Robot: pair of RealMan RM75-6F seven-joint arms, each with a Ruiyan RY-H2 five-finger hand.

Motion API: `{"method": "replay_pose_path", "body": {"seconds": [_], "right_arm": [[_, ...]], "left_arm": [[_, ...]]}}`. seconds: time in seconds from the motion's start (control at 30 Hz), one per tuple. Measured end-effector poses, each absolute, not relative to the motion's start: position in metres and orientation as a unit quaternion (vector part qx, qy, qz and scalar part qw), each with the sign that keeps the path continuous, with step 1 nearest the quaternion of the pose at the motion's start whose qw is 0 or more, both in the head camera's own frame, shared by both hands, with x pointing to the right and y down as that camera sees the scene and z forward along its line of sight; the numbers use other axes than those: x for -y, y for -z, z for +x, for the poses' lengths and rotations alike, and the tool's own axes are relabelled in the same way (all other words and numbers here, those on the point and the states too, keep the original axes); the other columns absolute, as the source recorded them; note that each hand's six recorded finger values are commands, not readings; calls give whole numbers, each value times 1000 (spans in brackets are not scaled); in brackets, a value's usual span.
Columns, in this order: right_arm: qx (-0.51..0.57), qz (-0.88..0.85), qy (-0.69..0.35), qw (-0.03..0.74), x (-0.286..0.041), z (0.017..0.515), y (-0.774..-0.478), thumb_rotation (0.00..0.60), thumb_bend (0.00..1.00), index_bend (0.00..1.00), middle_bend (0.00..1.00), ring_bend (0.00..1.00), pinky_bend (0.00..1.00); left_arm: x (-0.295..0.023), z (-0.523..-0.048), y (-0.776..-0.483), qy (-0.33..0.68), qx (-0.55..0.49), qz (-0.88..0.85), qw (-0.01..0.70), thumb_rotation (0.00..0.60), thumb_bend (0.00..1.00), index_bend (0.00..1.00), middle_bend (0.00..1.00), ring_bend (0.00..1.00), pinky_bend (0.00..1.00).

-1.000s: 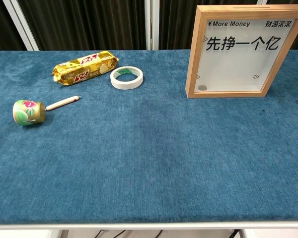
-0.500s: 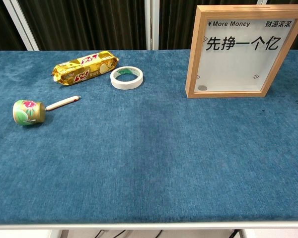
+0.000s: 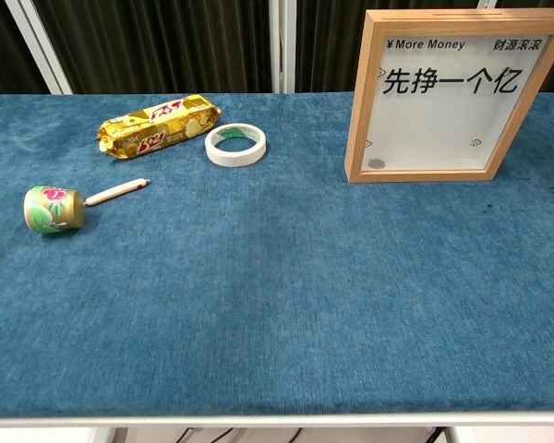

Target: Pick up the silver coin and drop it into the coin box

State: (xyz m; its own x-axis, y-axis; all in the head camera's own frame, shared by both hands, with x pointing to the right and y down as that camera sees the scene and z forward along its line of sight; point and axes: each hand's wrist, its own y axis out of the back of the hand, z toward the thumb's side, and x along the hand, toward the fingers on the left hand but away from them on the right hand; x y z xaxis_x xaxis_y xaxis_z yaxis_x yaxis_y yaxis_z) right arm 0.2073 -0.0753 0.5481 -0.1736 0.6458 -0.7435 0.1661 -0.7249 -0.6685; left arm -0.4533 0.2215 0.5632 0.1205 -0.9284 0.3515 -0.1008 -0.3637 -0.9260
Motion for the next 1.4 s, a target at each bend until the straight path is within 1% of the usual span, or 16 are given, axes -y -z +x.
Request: {"method": "replay_pose_path", "body": {"seconds": [0.27, 0.73, 1.4], "right_arm": [[307, -592, -735, 122, 82, 226, -557, 600, 345, 726, 64, 0, 0], [289, -586, -754, 68, 83, 238, -574, 600, 345, 735, 64, 0, 0], [288, -584, -757, 57, 85, 237, -586, 600, 345, 736, 64, 0, 0]], "left_arm": [[-221, -456, -562, 527, -403, -636, 394, 600, 98, 78, 0, 0, 0], [-221, -453, -564, 532, -398, -635, 394, 600, 98, 78, 0, 0, 0], [-221, -456, -563, 533, -401, -634, 392, 600, 98, 78, 0, 0, 0]]}}
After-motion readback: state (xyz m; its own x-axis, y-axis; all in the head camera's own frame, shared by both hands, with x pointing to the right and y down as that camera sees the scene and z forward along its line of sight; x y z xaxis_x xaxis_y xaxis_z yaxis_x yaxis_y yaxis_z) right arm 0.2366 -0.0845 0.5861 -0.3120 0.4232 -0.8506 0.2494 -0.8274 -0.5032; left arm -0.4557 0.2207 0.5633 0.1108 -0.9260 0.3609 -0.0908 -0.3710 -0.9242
